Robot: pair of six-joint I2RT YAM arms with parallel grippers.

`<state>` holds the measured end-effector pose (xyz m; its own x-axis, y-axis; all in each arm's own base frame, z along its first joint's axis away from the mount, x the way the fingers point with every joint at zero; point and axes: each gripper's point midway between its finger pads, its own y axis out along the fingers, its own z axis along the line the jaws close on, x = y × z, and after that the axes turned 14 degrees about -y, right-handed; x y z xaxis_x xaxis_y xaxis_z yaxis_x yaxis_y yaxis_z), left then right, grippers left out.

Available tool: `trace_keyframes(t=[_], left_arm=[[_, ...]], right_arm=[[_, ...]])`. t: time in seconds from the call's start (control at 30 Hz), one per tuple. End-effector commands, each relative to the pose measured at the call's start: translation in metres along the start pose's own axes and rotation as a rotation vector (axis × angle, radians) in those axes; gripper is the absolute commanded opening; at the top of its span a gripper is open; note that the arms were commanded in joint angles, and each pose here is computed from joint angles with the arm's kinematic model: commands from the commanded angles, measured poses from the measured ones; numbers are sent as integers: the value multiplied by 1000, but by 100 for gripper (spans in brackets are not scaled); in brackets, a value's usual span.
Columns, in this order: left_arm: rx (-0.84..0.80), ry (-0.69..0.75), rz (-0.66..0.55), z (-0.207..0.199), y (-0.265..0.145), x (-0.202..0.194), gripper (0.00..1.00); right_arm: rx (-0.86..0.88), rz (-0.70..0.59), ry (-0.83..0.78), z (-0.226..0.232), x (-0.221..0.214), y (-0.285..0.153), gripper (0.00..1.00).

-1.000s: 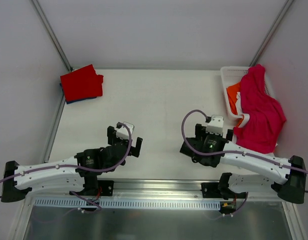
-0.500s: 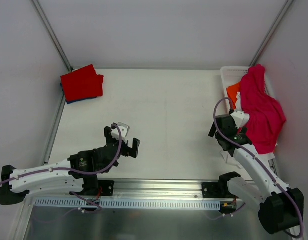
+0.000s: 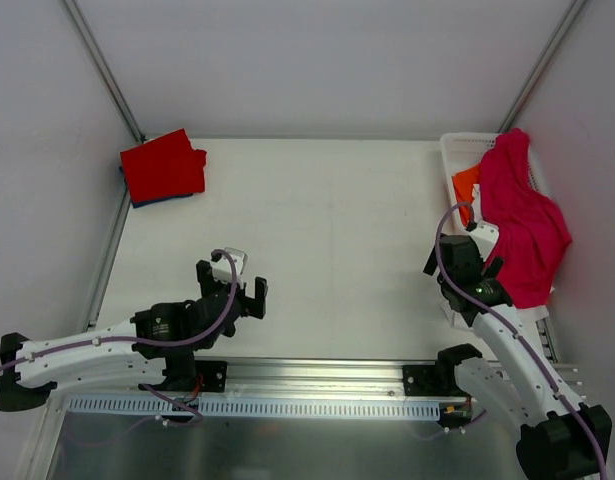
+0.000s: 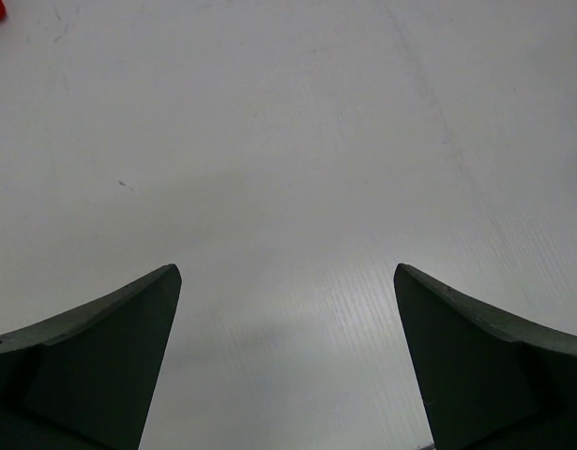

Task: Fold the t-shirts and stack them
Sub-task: Grab the tshirt from the pile

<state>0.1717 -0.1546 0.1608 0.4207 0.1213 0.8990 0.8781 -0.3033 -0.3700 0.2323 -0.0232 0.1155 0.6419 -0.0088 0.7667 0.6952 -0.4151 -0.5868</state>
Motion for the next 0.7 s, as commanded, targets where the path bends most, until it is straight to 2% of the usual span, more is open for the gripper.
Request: trace_keyframes(t=[0.0,0.07,0.13,0.27,0.37,0.5,0.67], left_arm=[[82,-38,-52,17,-2,9,99],[82,-42,-57,18,-2,9,99],[49,-61,-39,13,-4,6,99],[24,-98,-43,14,-7,7,99],[-21,-165,-55,14,-12,7,99],[-85,-271,-104,19,-22,14,99],[-125,-346,-133,22,-26,15,99]], right_arm=[[60,-74,-2,1,30,-14,99],[43,-104,-32,-5,40,-18,99],[-9,-114,26,-18,46,-17,100],[-13,-99,315,-39,45,0,99],[-169,-47,484,-85,31,19,100],[-446,3,551,-131,6,23,100],[-535,18,661,-142,-12,29,100]])
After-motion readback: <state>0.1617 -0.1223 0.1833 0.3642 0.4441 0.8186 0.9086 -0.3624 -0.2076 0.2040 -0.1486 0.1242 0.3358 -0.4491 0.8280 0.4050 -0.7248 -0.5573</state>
